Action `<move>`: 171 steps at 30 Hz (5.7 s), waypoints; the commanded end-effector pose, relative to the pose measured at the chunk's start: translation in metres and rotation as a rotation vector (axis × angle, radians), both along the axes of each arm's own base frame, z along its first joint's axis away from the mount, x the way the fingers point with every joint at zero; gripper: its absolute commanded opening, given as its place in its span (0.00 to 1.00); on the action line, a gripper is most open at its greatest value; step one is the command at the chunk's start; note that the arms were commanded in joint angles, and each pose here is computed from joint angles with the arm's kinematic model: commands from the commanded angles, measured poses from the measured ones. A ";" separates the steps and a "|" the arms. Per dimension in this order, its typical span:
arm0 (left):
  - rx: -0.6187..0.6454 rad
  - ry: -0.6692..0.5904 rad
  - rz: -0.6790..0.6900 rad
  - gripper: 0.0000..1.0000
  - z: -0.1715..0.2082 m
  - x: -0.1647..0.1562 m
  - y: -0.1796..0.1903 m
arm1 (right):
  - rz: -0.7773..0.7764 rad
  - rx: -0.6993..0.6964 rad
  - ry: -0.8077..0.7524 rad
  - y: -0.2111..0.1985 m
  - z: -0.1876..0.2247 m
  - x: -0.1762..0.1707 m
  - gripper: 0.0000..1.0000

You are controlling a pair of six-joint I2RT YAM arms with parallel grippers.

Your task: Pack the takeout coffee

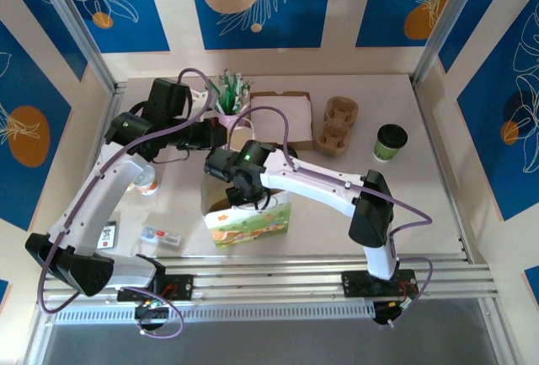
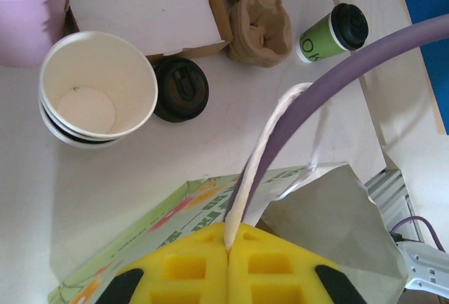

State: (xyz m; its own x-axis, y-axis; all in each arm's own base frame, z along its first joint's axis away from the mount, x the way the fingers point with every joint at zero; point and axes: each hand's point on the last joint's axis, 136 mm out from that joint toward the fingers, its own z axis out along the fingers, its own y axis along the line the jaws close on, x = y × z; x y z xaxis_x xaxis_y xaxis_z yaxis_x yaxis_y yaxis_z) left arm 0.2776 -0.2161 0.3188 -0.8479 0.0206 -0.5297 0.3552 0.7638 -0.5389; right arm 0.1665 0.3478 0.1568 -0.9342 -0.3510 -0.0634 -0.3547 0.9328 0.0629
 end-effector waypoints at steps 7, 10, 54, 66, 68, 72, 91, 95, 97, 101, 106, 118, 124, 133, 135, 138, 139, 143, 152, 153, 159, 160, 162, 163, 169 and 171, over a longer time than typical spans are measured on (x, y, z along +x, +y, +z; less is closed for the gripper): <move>-0.005 -0.034 -0.120 0.00 0.012 -0.018 -0.017 | 0.052 0.049 0.051 0.011 0.017 0.005 0.42; 0.004 -0.038 -0.129 0.00 0.011 -0.020 -0.018 | 0.058 0.064 0.048 0.012 0.025 0.007 0.42; 0.097 -0.173 -0.416 0.00 -0.017 -0.075 -0.042 | 0.074 0.139 0.032 0.003 0.068 0.013 0.42; 0.037 -0.179 -0.531 0.00 -0.017 -0.103 -0.050 | 0.089 0.157 0.036 -0.001 0.076 0.015 0.43; 0.030 -0.183 -0.545 0.00 -0.016 -0.106 -0.052 | 0.088 0.145 0.025 -0.005 0.077 0.016 0.43; 0.021 -0.177 -0.551 0.00 -0.015 -0.109 -0.053 | 0.090 0.151 0.032 -0.004 0.075 0.014 0.43; -0.010 -0.163 -0.562 0.18 -0.027 -0.126 -0.044 | 0.095 0.147 0.042 -0.009 0.056 0.003 0.49; -0.035 -0.170 -0.559 0.18 -0.023 -0.125 -0.047 | 0.094 0.139 0.057 -0.010 0.047 0.000 0.48; -0.047 -0.184 -0.556 0.17 -0.017 -0.124 -0.049 | 0.093 0.140 0.065 -0.011 0.045 -0.002 0.49; -0.084 -0.229 -0.551 0.11 0.009 -0.119 -0.055 | 0.092 0.150 0.058 -0.013 0.050 -0.003 0.49; -0.120 -0.310 -0.539 0.01 0.046 -0.114 -0.058 | 0.104 0.142 0.064 -0.015 0.050 -0.009 0.48; -0.171 -0.349 -0.551 0.00 0.073 -0.117 -0.062 | 0.118 0.175 0.003 -0.022 0.067 -0.010 0.62; -0.174 -0.351 -0.543 0.00 0.075 -0.119 -0.059 | 0.119 0.170 -0.034 -0.029 0.075 -0.009 0.68; -0.197 -0.373 -0.524 0.44 0.088 -0.122 -0.056 | 0.124 0.185 -0.056 -0.035 0.078 -0.013 0.72; -0.194 -0.379 -0.512 0.54 0.089 -0.121 -0.053 | 0.121 0.179 -0.054 -0.037 0.077 -0.014 0.72; -0.197 -0.381 -0.498 0.68 0.089 -0.124 -0.050 | 0.120 0.184 -0.055 -0.038 0.077 -0.015 0.72; -0.197 -0.378 -0.493 0.76 0.089 -0.125 -0.048 | 0.121 0.184 -0.059 -0.039 0.078 -0.016 0.72; -0.184 -0.368 -0.452 0.79 0.088 -0.127 -0.039 | 0.122 0.195 -0.080 -0.043 0.083 -0.015 0.72; -0.120 -0.376 -0.320 0.94 0.087 -0.123 -0.012 | 0.107 0.220 -0.150 -0.051 0.093 -0.004 0.72; -0.102 -0.386 -0.305 0.99 0.087 -0.122 -0.008 | 0.107 0.234 -0.152 -0.050 0.095 -0.003 0.72; -0.040 -0.391 -0.226 1.00 0.087 -0.112 0.005 | 0.098 0.257 -0.161 -0.055 0.105 0.005 0.73; -0.038 -0.385 -0.214 1.00 0.087 -0.111 0.006 | 0.105 0.264 -0.164 -0.055 0.107 0.003 0.73; -0.042 -0.371 -0.214 1.00 0.084 -0.112 0.005 | 0.114 0.278 -0.170 -0.055 0.108 0.002 0.73; -0.049 -0.359 -0.226 1.00 0.080 -0.112 0.002 | 0.118 0.288 -0.171 -0.055 0.109 0.001 0.74; -0.044 -0.303 -0.238 1.00 0.065 -0.107 -0.009 | 0.138 0.297 -0.149 -0.049 0.106 -0.003 0.75; -0.023 -0.288 -0.232 1.00 0.060 -0.103 -0.010 | 0.139 0.288 -0.152 -0.050 0.107 -0.002 0.75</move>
